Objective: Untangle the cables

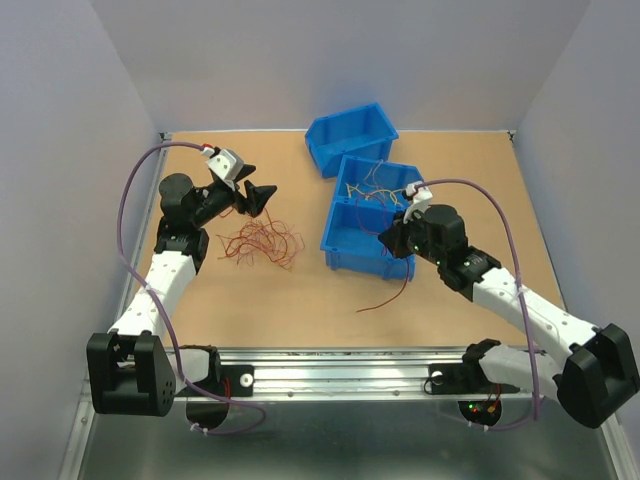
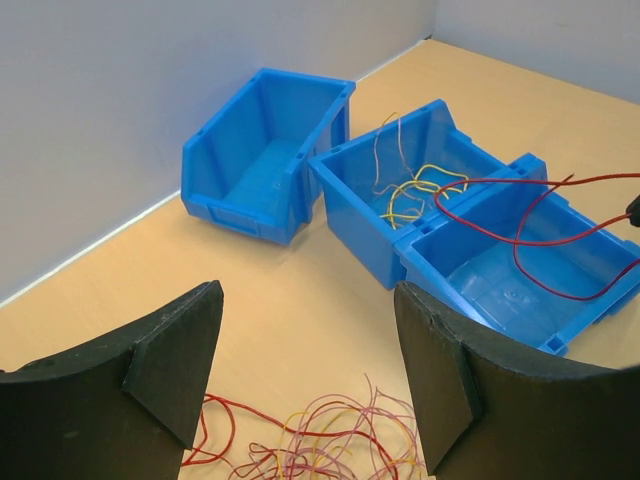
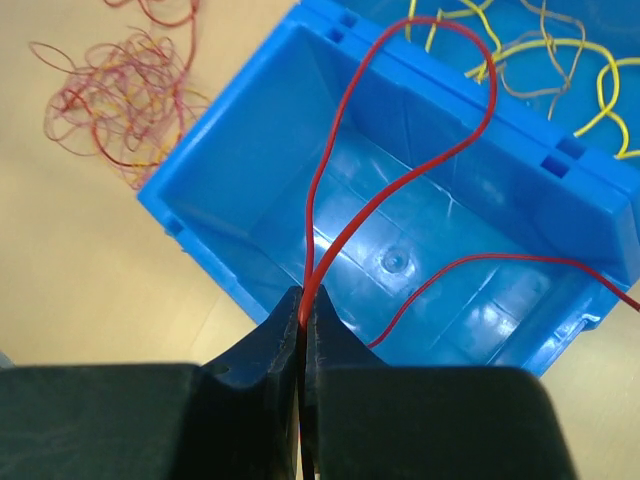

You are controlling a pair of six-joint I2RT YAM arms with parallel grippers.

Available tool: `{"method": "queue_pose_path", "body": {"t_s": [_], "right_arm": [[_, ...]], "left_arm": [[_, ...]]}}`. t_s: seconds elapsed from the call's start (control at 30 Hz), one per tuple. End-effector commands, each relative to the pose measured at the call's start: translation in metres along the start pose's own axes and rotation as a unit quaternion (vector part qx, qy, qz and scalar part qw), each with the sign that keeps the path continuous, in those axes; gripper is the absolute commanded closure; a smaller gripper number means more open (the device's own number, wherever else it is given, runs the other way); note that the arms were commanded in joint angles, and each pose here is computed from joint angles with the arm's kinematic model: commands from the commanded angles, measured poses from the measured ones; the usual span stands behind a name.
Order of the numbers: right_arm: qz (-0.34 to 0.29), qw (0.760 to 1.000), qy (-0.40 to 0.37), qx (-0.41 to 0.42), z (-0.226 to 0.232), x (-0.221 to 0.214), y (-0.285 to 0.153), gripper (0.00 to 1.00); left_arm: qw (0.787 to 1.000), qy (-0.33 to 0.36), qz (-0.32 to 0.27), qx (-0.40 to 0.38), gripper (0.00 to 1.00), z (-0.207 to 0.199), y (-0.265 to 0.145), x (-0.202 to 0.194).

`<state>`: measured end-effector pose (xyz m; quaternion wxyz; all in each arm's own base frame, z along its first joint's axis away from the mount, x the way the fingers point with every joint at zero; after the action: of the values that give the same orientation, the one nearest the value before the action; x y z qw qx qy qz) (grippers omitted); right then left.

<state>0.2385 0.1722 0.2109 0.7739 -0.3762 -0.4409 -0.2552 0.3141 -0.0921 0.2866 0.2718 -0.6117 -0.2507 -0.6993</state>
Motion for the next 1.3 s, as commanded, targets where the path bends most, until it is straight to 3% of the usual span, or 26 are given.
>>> {"method": "queue_pose_path", "body": {"t_s": [0.0, 0.2, 0.43, 0.57, 0.8, 1.0, 1.13, 1.27], "right_arm": [[0.036, 0.999, 0.013, -0.039, -0.004, 0.004, 0.008, 0.99], [0.038, 0.998, 0.016, -0.045, 0.004, -0.005, -0.007, 1.0], [-0.058, 0.997, 0.047, -0.01, 0.019, 0.01, -0.059, 0.99], [-0.057, 0.992, 0.079, -0.077, 0.004, -0.001, -0.064, 0.99], [-0.002, 0.996, 0.07, -0.062, 0.008, -0.005, -0.041, 0.99], [0.022, 0.997, 0.056, 0.054, 0.034, 0.001, -0.024, 1.0], [0.066, 0.994, 0.076, 0.033, 0.03, -0.005, 0.006, 0.98], [0.062, 0.995, 0.075, 0.01, 0.029, 0.009, 0.026, 0.95]], "left_arm": [[0.999, 0.024, -0.02, -0.008, 0.2, -0.002, -0.001, 0.012], [1.0, 0.022, -0.018, -0.01, 0.2, -0.001, 0.001, 0.01], [1.0, 0.02, -0.014, -0.01, 0.2, 0.0, 0.002, 0.007], [1.0, 0.02, -0.013, -0.011, 0.2, 0.001, 0.003, 0.008], [1.0, 0.018, -0.011, -0.012, 0.2, 0.001, 0.003, 0.007], [1.0, 0.02, -0.011, -0.012, 0.2, 0.001, 0.003, 0.007], [1.0, 0.018, -0.01, -0.014, 0.2, 0.001, 0.004, 0.007], [1.0, 0.018, -0.009, -0.013, 0.2, 0.001, 0.003, 0.006]]}}
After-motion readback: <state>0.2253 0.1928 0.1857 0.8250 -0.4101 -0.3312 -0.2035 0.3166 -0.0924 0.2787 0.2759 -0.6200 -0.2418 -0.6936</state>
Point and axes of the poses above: each gripper's point midway between its finger pads, its own y axis out along the fingers, its own z axis along the line the jaws close on, x = y × z, the point moved 7 cm from there along -y, back along the fingers, and after that the axes turned 3 degrees about y, right-handed, at the moved point
